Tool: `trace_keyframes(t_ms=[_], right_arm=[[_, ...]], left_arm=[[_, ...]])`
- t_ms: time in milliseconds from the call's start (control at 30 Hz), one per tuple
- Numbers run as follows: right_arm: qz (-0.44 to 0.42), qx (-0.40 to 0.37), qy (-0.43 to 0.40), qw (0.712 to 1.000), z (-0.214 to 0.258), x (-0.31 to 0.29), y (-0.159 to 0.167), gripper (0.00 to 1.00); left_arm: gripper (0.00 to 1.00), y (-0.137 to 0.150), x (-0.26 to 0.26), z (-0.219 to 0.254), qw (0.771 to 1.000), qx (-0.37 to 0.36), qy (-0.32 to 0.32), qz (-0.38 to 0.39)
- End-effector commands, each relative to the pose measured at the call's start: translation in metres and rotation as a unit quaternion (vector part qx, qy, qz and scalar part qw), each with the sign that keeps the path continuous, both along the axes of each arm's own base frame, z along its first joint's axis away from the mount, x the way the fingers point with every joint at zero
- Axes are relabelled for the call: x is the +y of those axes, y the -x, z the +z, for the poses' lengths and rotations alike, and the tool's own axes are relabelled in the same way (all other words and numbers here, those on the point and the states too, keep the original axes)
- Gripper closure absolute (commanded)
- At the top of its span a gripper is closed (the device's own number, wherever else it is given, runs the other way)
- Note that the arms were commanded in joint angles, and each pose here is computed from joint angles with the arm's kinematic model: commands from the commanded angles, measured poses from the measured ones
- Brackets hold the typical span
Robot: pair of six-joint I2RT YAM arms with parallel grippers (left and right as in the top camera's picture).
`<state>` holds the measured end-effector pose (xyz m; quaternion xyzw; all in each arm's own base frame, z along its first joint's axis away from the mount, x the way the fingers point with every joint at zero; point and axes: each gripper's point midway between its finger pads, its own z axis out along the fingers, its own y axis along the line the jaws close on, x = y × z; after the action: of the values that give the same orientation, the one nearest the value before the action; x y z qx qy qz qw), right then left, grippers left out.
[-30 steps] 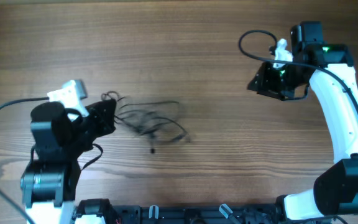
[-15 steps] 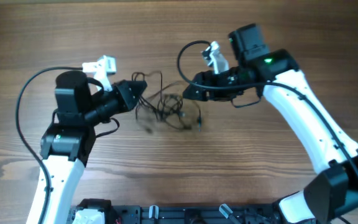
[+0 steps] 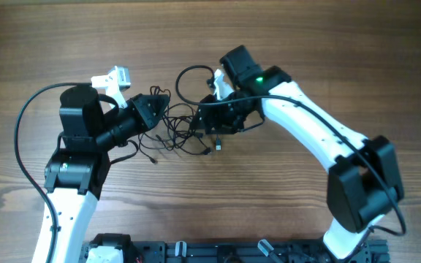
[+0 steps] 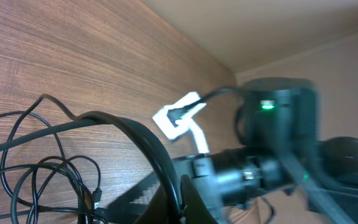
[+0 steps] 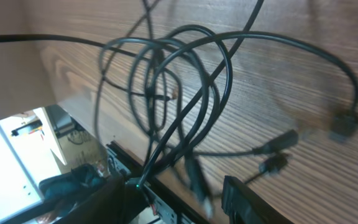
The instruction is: Untangle cables
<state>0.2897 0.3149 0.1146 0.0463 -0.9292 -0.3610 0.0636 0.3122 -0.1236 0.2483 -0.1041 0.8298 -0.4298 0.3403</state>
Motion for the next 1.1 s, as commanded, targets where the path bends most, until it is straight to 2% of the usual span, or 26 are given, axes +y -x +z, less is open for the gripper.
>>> trace_keyframes(t_ms=[0,67,167,300,367,400,467,533,667,700,733,767,800,833,933,1000,1067], right_arm=[[0.006,0.032,-0.003,0.999,-0.022,0.015,0.004,0.49],[0.009,0.041,-0.03,0.999,-0.025,0.027,0.001,0.56],[0.017,0.016,-0.063,0.998,-0.026,0.043,-0.009,0.69],[0.022,-0.001,-0.061,0.998,-0.028,0.044,-0.013,0.95],[0.016,-0.024,-0.027,0.999,-0.038,0.03,-0.021,0.96],[-0.006,-0.033,0.027,0.999,-0.052,0.008,-0.031,0.96],[-0.023,-0.051,0.083,0.995,-0.064,-0.027,-0.047,0.96],[-0.022,-0.066,0.073,0.995,-0.058,-0.043,-0.059,0.96],[-0.006,-0.13,-0.023,0.991,-0.004,-0.051,-0.079,0.96],[0.004,-0.152,-0.049,0.987,0.016,-0.049,-0.079,0.96],[0.024,-0.175,-0.099,0.979,0.046,-0.043,-0.073,0.96],[0.054,-0.2,-0.157,0.966,0.078,-0.035,-0.062,0.96],[0.079,-0.222,-0.206,0.95,0.108,-0.03,-0.051,0.96],[0.087,-0.242,-0.228,0.939,0.132,-0.03,-0.043,0.96],[0.07,-0.278,-0.22,0.932,0.166,-0.037,-0.035,0.96],[0.05,-0.286,-0.204,0.935,0.178,-0.044,-0.031,0.96],[0.035,-0.272,-0.189,0.943,0.176,-0.049,-0.027,0.96]], left_arm=[[0.96,-0.004,0.002,0.007,1.0,-0.007,0.002,0.006],[0.96,-0.004,0.002,0.007,1.0,-0.007,0.002,0.006],[0.96,-0.004,0.002,0.007,1.0,-0.007,0.002,0.006],[0.96,-0.005,0.004,0.007,1.0,-0.008,0.001,0.009],[0.96,-0.007,0.012,0.008,1.0,-0.008,0.003,0.021],[0.96,-0.009,0.02,0.009,1.0,-0.009,0.008,0.027],[0.96,-0.007,0.031,0.012,1.0,-0.015,0.018,0.018],[0.96,0.001,0.039,0.004,1.0,0.003,0.02,0.01],[0.96,0.029,0.043,-0.034,0.997,0.063,-0.029,-0.018],[0.92,0.037,0.043,-0.043,0.996,0.077,-0.045,-0.026],[0.83,0.042,0.045,-0.05,0.994,0.089,-0.059,-0.028],[0.56,0.048,0.049,-0.058,0.991,0.109,-0.071,-0.022],[0.39,0.05,0.05,-0.061,0.99,0.12,-0.075,-0.019],[0.34,0.052,0.05,-0.063,0.989,0.125,-0.077,-0.019],[0.32,0.049,0.049,-0.059,0.991,0.112,-0.074,-0.022],[0.41,0.043,0.042,-0.047,0.994,0.08,-0.055,-0.041],[0.43,0.038,0.032,-0.029,0.997,0.034,-0.029,-0.07]])
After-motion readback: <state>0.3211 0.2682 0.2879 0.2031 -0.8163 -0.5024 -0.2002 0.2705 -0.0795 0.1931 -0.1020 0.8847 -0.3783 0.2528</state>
